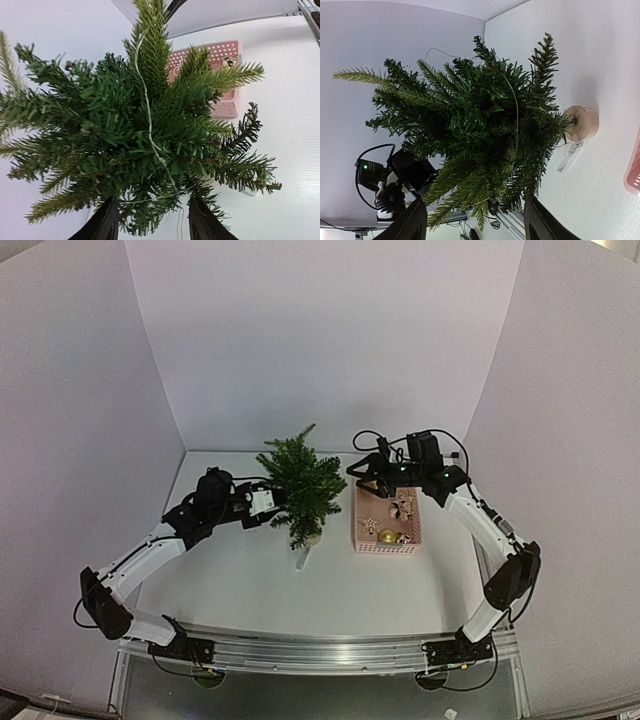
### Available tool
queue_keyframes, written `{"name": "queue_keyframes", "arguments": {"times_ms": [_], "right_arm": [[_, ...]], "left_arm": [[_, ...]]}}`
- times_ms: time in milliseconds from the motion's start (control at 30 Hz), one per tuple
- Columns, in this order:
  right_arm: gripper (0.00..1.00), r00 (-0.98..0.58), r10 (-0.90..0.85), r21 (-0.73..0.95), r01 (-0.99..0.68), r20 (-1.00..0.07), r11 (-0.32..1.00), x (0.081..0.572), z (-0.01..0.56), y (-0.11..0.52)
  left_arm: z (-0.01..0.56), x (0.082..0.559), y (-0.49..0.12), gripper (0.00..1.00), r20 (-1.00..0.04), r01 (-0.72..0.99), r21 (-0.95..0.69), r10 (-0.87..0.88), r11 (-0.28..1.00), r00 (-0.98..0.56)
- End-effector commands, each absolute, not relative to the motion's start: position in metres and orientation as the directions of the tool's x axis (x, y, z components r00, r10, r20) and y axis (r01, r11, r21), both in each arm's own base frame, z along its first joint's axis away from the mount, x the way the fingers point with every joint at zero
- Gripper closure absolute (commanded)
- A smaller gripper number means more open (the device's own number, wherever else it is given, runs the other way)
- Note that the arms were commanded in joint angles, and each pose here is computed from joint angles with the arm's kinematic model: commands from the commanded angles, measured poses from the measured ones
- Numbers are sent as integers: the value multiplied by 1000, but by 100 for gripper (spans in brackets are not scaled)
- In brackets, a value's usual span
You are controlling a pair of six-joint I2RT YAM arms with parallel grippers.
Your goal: Decorate the small christmas tree
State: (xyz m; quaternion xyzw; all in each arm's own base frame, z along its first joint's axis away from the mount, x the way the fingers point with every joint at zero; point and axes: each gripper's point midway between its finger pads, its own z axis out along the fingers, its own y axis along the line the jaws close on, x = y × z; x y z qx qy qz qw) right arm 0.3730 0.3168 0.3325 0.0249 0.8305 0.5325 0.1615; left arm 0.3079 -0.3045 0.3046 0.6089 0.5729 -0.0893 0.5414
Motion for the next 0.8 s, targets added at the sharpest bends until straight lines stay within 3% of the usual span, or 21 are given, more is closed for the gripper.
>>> {"name": "queue_keyframes", "arguments": {"times_ms": [0, 67, 167, 233, 333, 467, 600, 767], "right_arm": [[35, -917, 223, 884, -219, -331, 414, 374, 363, 315], [33, -914, 232, 880, -214, -334, 424, 377, 361, 314], [17, -911, 248, 877, -200, -331, 436, 381, 358, 312], [12, -905, 256, 870, -199, -339, 452, 383, 357, 308], [11, -880, 295, 834, -178, -373, 522, 388, 351, 290], [10, -820, 349, 715, -100, -453, 692, 401, 338, 247], [7, -787, 349, 582, -16, -509, 813, 410, 318, 210], [9, -781, 360, 500, 71, -511, 863, 428, 291, 183]], "left_arm": [[321, 295, -290, 43, -736, 783, 561, 594, 269, 324], [323, 292, -288, 39, -739, 787, 555, 594, 269, 318], [328, 285, -283, 34, -743, 787, 554, 588, 271, 320], [337, 281, -281, 29, -756, 784, 551, 570, 286, 324], [354, 282, -277, 20, -804, 779, 510, 525, 364, 281], [394, 294, -263, 13, -906, 732, 382, 386, 564, 176], [422, 300, -241, 9, -965, 670, 247, 239, 700, 107], [433, 315, -201, 7, -995, 580, 87, 96, 810, 15]]}}
